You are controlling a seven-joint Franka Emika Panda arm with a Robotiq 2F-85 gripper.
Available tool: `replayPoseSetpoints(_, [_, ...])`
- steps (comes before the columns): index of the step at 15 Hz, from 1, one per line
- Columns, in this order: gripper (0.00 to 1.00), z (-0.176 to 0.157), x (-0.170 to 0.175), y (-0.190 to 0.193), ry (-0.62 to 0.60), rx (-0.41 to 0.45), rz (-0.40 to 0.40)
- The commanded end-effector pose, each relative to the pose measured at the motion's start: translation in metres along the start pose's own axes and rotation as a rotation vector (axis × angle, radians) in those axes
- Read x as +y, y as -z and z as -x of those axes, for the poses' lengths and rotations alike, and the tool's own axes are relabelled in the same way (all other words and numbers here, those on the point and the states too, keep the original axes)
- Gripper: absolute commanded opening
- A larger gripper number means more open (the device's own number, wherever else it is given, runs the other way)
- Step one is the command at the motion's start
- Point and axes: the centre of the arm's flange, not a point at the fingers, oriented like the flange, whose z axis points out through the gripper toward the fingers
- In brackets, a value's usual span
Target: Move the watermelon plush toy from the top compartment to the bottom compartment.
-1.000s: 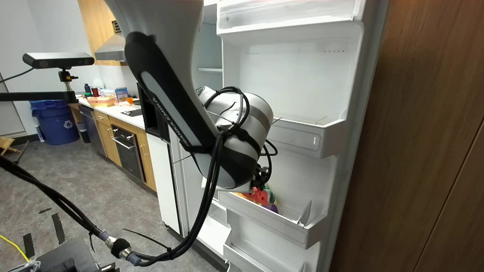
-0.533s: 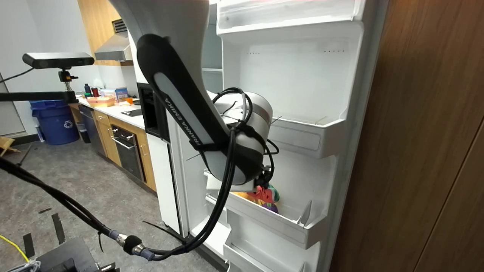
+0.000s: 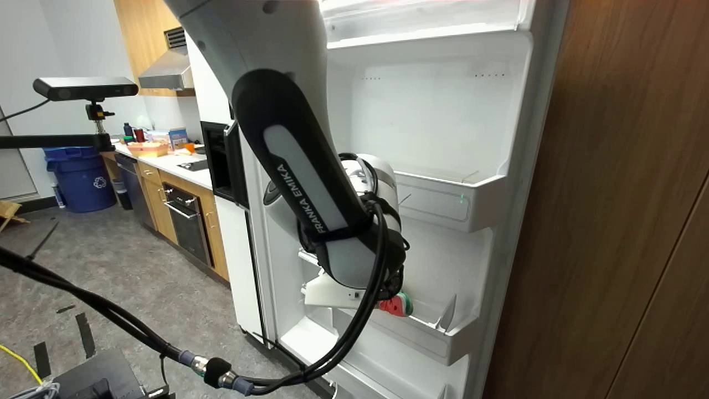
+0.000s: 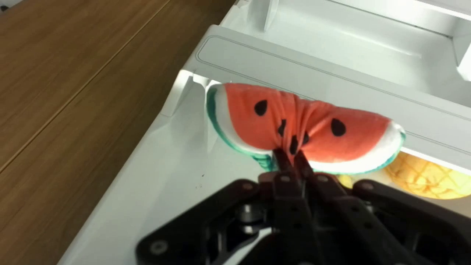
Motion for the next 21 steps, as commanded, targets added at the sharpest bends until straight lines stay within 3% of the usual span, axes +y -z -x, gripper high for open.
replayPoseSetpoints(1, [0.01, 0.029, 0.003, -0.013, 0.003, 0.055, 0.022])
replayPoseSetpoints(4, [0.01, 0.028, 0.001, -0.011, -0.001, 0.076, 0.029])
replayPoseSetpoints(5, [0.01, -0.002, -0.004, -0.010, -0.014, 0.046, 0.028])
replayPoseSetpoints(6, [0.05, -0.003, -0.005, -0.009, -0.017, 0.049, 0.027])
replayPoseSetpoints(15, [0.01, -0.003, -0.011, -0.011, -0.013, 0.068, 0.033])
replayPoseSetpoints(17, [0.01, -0.040, -0.062, -0.024, -0.013, 0.081, 0.032])
replayPoseSetpoints(21, [0.01, -0.054, -0.103, -0.032, 0.007, 0.123, 0.040])
